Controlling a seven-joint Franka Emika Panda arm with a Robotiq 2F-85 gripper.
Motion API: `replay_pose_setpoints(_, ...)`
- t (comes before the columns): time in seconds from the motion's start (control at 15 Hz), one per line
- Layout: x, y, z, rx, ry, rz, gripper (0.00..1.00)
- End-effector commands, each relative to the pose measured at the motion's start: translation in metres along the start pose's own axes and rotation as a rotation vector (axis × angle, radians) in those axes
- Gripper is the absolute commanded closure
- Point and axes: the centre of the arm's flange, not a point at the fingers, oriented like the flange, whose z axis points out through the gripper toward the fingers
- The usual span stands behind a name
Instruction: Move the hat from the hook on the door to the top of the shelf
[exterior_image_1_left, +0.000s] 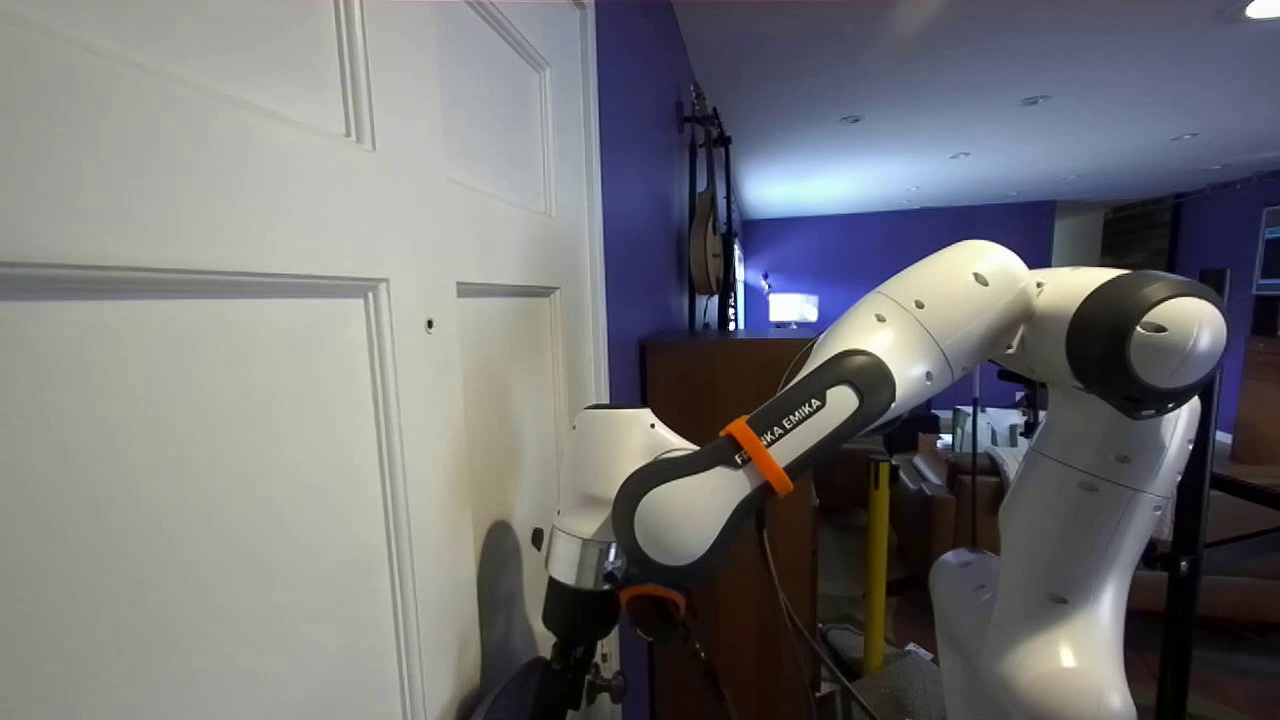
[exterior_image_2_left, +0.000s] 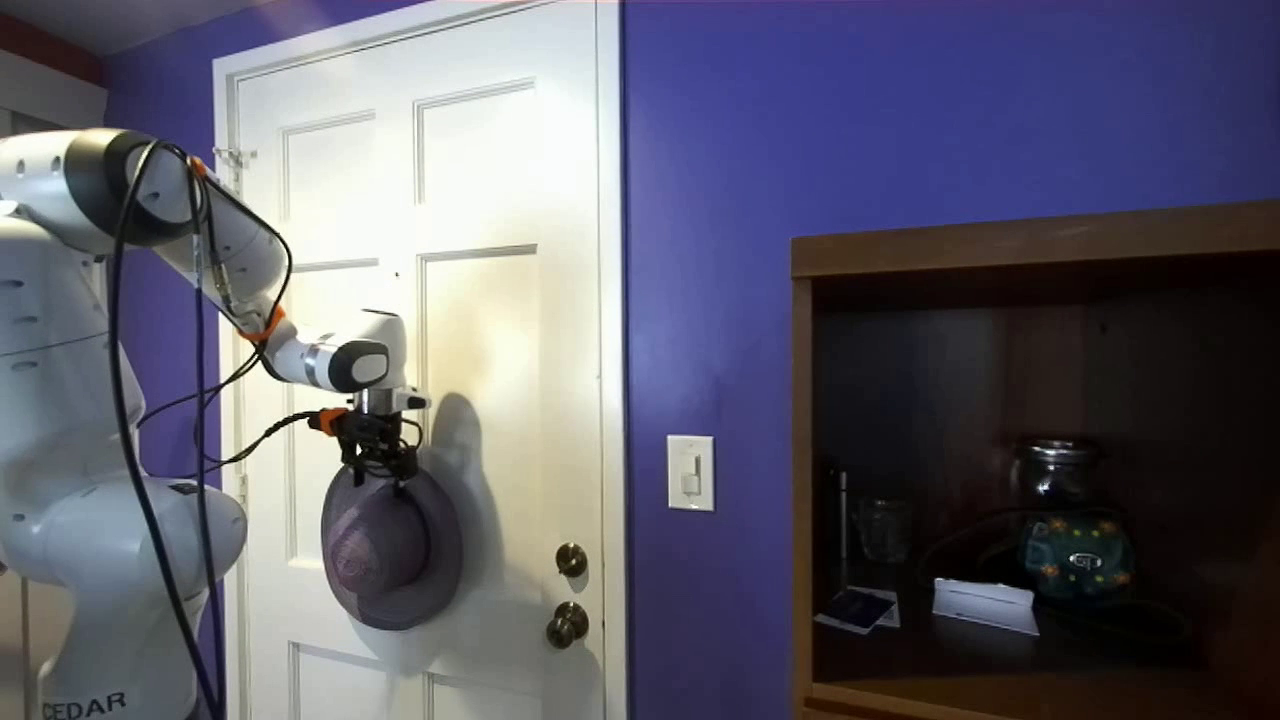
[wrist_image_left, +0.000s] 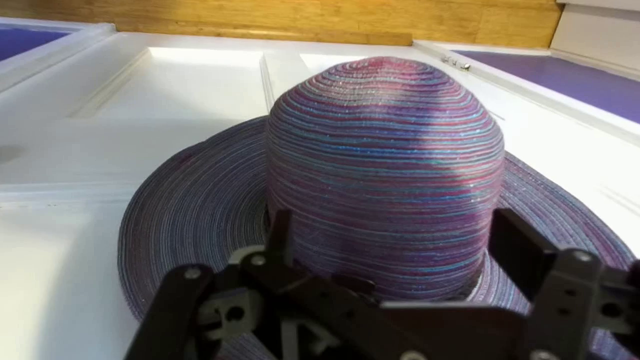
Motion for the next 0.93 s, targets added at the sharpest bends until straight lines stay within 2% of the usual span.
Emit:
replay_pose_setpoints(0.0, 0.010, 0.000, 0.020, 0.035, 0.063, 0.010, 0.00)
replay_pose_setpoints(0.27, 0.023, -0.002, 0.032, 0.050, 0.116, 0.014, 0.00)
replay_pose_setpoints(0.53, 0.031, -0.007, 0.043, 0.069, 0.129, 0.006, 0.00)
replay_pose_setpoints(0.6, 0.032, -0.008, 0.045, 0.071, 0.132, 0.004, 0.03)
replay_pose_setpoints(0.67, 0.032, -0.008, 0.046, 0.072, 0.132, 0.002, 0.27)
replay_pose_setpoints(0.73, 0.033, -0.009, 0.047, 0.074, 0.134, 0.001, 0.28)
replay_pose_setpoints(0.87, 0.035, -0.008, 0.048, 0.076, 0.139, -0.004, 0.40)
